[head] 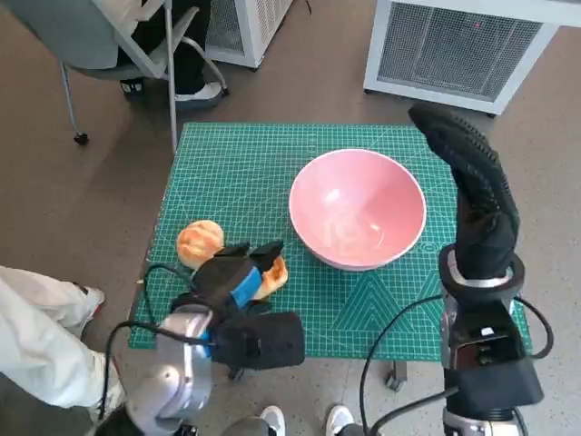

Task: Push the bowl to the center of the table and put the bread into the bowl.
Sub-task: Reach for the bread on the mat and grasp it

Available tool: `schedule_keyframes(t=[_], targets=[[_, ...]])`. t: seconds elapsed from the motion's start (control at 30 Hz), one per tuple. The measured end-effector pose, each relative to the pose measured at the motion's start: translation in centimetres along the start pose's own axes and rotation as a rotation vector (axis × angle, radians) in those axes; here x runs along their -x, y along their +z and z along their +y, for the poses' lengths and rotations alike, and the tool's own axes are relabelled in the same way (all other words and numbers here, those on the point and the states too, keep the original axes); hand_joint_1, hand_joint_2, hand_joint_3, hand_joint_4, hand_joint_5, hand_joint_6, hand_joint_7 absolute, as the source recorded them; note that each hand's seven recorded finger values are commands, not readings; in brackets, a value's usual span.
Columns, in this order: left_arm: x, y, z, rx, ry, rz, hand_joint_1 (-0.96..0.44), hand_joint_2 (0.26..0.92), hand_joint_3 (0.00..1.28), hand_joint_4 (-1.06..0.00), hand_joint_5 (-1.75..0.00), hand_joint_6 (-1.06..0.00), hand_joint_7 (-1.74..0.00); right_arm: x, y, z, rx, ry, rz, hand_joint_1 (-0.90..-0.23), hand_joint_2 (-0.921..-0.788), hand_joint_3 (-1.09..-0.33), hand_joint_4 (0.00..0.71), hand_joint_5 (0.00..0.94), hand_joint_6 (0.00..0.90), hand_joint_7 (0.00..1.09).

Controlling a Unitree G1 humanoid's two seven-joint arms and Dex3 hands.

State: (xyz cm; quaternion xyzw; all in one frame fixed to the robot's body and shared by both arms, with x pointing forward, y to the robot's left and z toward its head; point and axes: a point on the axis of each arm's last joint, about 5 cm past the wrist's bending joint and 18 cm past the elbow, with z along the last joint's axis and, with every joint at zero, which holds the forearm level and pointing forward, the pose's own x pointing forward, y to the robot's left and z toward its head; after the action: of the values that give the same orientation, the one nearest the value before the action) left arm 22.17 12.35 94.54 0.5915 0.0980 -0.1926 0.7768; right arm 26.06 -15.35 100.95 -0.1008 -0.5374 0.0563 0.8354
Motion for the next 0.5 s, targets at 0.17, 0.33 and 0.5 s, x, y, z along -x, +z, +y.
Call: schedule_keyframes(t=[0.17, 0.33, 0.5], targets=[[-0.6, -0.2, -0.1, 0.014, 0.022, 0.001, -0.2, 0.921, 0.07, -0.54, -0.77, -0.59, -0.01, 0.08, 0.0, 0.0, -0.002, 0.001, 0.003, -0.413, -0.921, -0.555, 0.415, 0.0, 0.022, 0.91], [-1.0, -0.5, -0.2, 0.044, 0.029, -0.011, -0.07, 0.921, 0.07, -0.57, -1.11, -0.71, -0.06, 0.14, -0.1, 0.0, -0.005, 0.0, 0.004, -0.412, -0.921, -0.557, 0.417, 0.001, 0.019, 0.91], [-1.4, -0.8, -0.3, 0.055, 0.054, -0.03, -0.07, 0.921, 0.14, -0.6, -1.34, -0.58, -0.99, 0.15, -0.1, 0.1, -0.007, 0.001, 0.003, -0.411, -0.921, -0.56, 0.418, 0.002, 0.015, 0.92]])
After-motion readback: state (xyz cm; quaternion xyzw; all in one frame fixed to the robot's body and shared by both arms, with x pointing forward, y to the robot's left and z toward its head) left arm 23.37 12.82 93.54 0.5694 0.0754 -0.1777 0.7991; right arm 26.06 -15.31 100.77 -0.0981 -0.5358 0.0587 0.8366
